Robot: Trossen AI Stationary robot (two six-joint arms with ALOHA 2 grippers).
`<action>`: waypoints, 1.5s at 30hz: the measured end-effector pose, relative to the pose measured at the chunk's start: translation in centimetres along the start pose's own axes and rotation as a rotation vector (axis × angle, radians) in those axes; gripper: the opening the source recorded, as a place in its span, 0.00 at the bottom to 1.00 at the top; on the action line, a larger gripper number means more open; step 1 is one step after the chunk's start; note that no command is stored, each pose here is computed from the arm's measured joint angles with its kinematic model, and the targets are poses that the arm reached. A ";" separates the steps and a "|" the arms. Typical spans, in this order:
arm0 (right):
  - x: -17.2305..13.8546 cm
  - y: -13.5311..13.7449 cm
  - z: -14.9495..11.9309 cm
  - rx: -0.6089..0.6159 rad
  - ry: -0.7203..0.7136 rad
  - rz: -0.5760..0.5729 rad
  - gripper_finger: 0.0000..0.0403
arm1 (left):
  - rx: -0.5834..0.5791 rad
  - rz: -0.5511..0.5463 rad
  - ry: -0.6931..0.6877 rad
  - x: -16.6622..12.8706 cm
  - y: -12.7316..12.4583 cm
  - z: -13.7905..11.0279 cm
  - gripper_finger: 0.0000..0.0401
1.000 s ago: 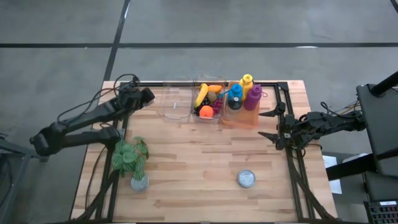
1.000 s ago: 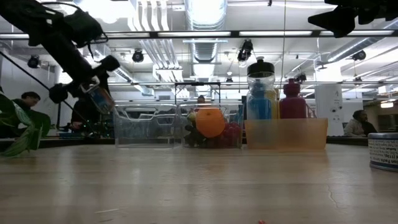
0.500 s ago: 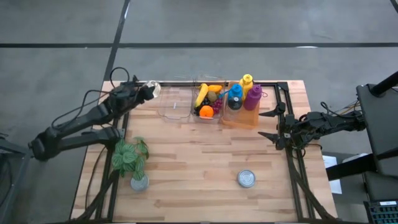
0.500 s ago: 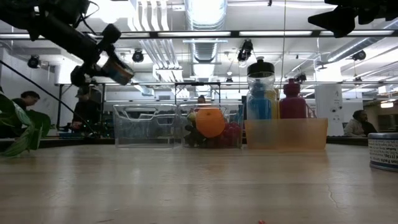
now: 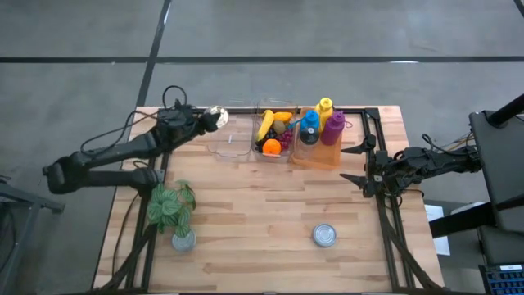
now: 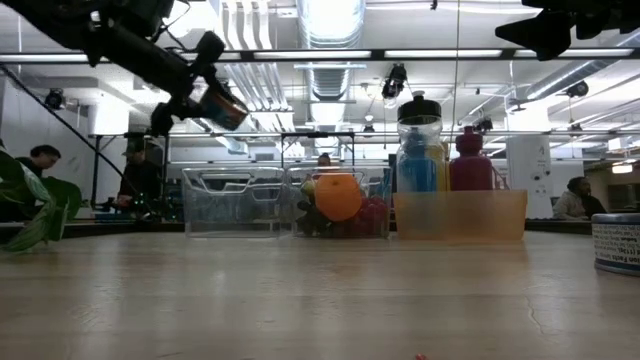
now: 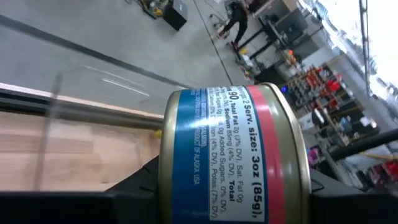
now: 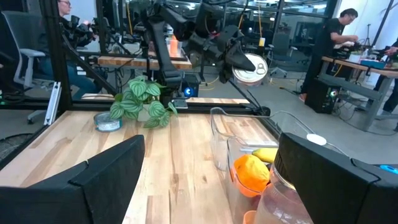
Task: Pick & Place Food Item
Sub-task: Put the blue and pink tuna can into the left transparent bin
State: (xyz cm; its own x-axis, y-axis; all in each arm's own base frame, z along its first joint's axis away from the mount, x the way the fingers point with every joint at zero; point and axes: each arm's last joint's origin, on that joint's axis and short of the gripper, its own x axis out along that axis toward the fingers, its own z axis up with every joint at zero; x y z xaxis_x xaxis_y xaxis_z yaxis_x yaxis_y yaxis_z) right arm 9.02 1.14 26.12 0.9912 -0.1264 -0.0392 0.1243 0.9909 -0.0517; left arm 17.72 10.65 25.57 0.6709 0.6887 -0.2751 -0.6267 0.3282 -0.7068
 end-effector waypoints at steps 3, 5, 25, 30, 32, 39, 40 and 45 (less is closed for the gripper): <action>0.0 0.0 0.0 0.001 0.000 0.000 0.92 | 0.015 0.016 0.031 1.1 -1.0 0.0 0.44; 0.0 0.0 0.0 0.001 -0.001 0.000 0.92 | 0.017 0.043 0.054 1.8 -1.5 0.0 0.44; 0.0 0.0 0.0 0.002 0.000 0.000 0.92 | -0.054 0.449 0.354 8.8 -2.6 -2.2 0.46; 0.0 0.0 0.0 0.001 0.000 0.000 0.92 | -0.029 0.516 0.405 10.4 -2.7 -2.8 0.44; 0.0 0.0 0.0 0.000 0.000 0.000 0.92 | -0.022 0.546 0.431 10.9 -2.5 -3.0 0.44; 0.0 0.0 0.0 0.002 0.000 0.000 0.92 | -0.028 0.589 0.497 12.0 -1.7 -4.1 0.47; 0.0 0.0 0.0 0.000 0.000 0.000 0.92 | -0.027 0.589 0.504 12.1 -1.6 -4.2 0.48; 0.0 0.0 0.0 0.000 0.000 0.000 0.92 | -0.027 0.606 0.537 12.2 -1.3 -4.4 0.46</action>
State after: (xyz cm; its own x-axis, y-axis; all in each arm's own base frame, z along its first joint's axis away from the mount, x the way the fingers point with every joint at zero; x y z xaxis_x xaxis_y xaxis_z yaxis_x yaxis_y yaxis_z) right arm 9.01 1.14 26.13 0.9912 -0.1261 -0.0390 0.1241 0.9909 -0.0517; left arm 28.45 15.81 20.23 0.3211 0.3348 -0.8859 -0.9371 -0.0227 -0.3482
